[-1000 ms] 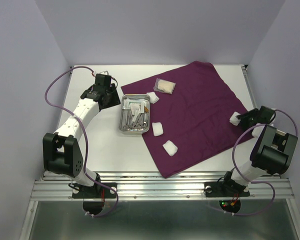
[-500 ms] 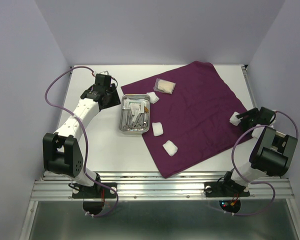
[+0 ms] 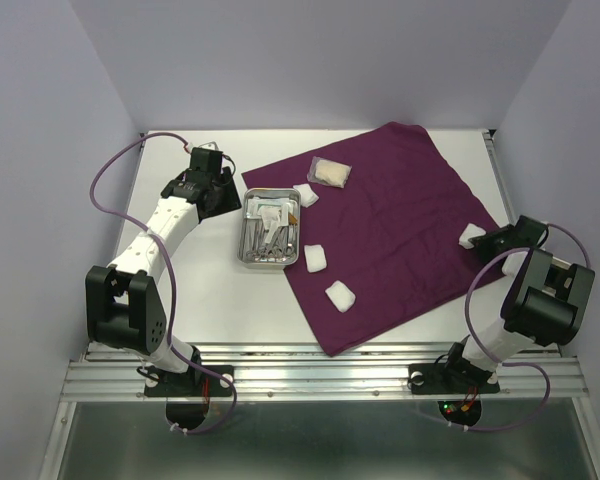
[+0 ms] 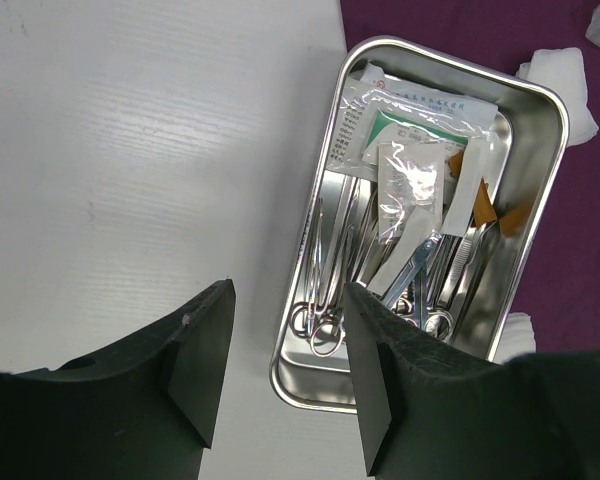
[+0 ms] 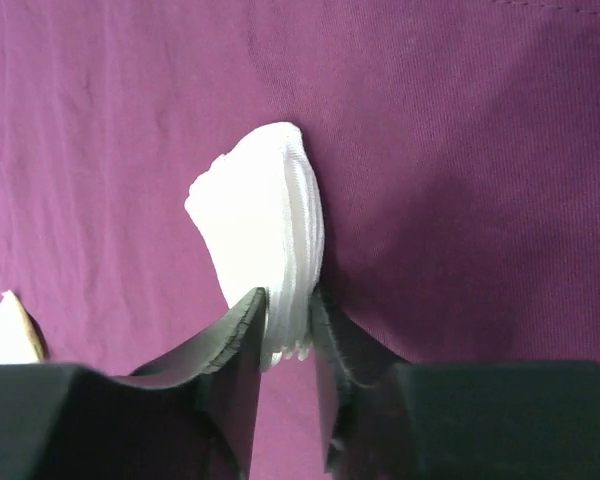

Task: Prepare the surgical pack
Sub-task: Pick up the medical item from the surgical kit.

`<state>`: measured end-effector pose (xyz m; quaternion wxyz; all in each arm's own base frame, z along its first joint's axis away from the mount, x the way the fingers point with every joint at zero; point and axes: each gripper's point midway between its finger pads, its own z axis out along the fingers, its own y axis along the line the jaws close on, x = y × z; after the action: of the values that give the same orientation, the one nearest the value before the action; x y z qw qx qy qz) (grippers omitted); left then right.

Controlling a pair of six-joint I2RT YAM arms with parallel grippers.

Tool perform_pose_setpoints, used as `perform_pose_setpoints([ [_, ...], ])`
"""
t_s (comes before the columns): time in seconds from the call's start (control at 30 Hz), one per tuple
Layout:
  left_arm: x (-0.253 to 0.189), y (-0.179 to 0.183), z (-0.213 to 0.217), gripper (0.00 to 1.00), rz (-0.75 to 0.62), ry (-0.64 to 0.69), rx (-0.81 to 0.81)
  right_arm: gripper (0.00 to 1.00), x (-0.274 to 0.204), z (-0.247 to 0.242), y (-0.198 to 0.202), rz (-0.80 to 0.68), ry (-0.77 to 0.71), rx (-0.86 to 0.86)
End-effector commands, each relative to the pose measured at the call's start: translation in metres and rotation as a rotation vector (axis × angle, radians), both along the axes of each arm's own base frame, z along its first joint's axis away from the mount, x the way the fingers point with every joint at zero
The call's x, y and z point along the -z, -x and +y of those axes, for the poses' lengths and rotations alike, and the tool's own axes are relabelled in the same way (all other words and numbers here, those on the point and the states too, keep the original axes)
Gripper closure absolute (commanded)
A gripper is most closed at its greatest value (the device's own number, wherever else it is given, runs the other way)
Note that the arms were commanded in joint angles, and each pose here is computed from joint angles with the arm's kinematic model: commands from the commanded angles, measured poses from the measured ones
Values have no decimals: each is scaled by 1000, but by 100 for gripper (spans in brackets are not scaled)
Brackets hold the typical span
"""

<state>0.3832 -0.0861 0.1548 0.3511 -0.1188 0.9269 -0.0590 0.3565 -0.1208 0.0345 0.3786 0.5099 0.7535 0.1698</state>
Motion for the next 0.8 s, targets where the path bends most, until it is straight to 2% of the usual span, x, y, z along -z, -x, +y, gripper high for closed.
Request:
perform_pose_setpoints([
  [0.0, -16, -6, 1, 42, -44, 7, -1, 75, -11, -7, -5, -36, 21, 19],
  [0.03, -17, -6, 1, 42, -47, 7, -1, 81, -16, -7, -4, -47, 29, 23],
  [0.23, -17, -7, 0, 42, -47, 11, 2, 99, -38, -3, -10, -104, 38, -6],
  [0.47, -25, -11, -1, 42, -61, 14, 4, 99, -81, 27, -17, -205, 9, -126],
  [0.57, -28, -15, -6, 42, -63, 30, 15, 99, -101, 64, -25, -244, 11, -228],
  [0.77, -32, -21, -12, 42, -60, 50, 31, 99, -121, 173, -41, -311, -70, -459],
])
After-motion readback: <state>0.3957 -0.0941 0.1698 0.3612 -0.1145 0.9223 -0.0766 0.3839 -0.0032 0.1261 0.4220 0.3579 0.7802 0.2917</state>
